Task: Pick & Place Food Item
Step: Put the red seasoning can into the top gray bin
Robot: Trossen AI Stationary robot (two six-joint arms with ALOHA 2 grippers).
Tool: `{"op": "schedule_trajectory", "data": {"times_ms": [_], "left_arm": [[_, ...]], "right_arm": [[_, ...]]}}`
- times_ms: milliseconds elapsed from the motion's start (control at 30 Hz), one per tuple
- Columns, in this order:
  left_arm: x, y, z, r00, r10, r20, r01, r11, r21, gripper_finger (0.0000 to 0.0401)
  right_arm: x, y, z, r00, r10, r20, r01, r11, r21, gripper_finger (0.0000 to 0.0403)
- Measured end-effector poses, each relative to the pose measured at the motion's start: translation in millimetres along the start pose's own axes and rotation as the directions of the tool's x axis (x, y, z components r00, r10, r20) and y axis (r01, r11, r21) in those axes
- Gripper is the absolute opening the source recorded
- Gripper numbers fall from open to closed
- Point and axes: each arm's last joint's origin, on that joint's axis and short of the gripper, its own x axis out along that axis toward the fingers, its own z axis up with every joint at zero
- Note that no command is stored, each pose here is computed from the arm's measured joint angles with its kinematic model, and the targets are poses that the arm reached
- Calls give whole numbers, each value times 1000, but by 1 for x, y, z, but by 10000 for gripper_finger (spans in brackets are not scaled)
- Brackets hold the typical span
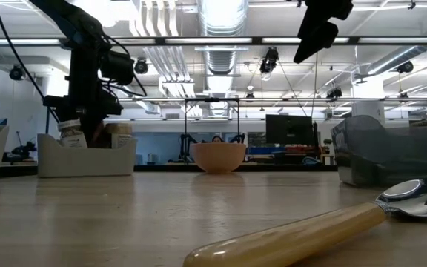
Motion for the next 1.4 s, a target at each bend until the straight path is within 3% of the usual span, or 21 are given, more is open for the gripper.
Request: {"op": "schedule_trajectory", "data": {"times_ms": [633,933,1100,1267,1400], "left_arm": [[0,0,0,1000,-6,1,6,1000,0,254],[-1,0,-1,1000,1,-15,-1,1000,21,326],[-1,1,-2,1000,1,-17,0,999,37,342],[-1,0,-2,1000,-1,-20,2,998,59,319],[-1,1,-2,1000,1,-24,1,997,72,256]], "right_arm": [[0,2,-1,1000,3,0,-3,1000,-4,357],[0,2,0,1000,4,1,-4,1000,-6,357],[0,2,0,1000,3,2,-3,1000,-6,357],[0,2,0,1000,3,2,-3,1000,-6,357],[0,2,0,1000,4,3,-4,1000,-6,357]]}}
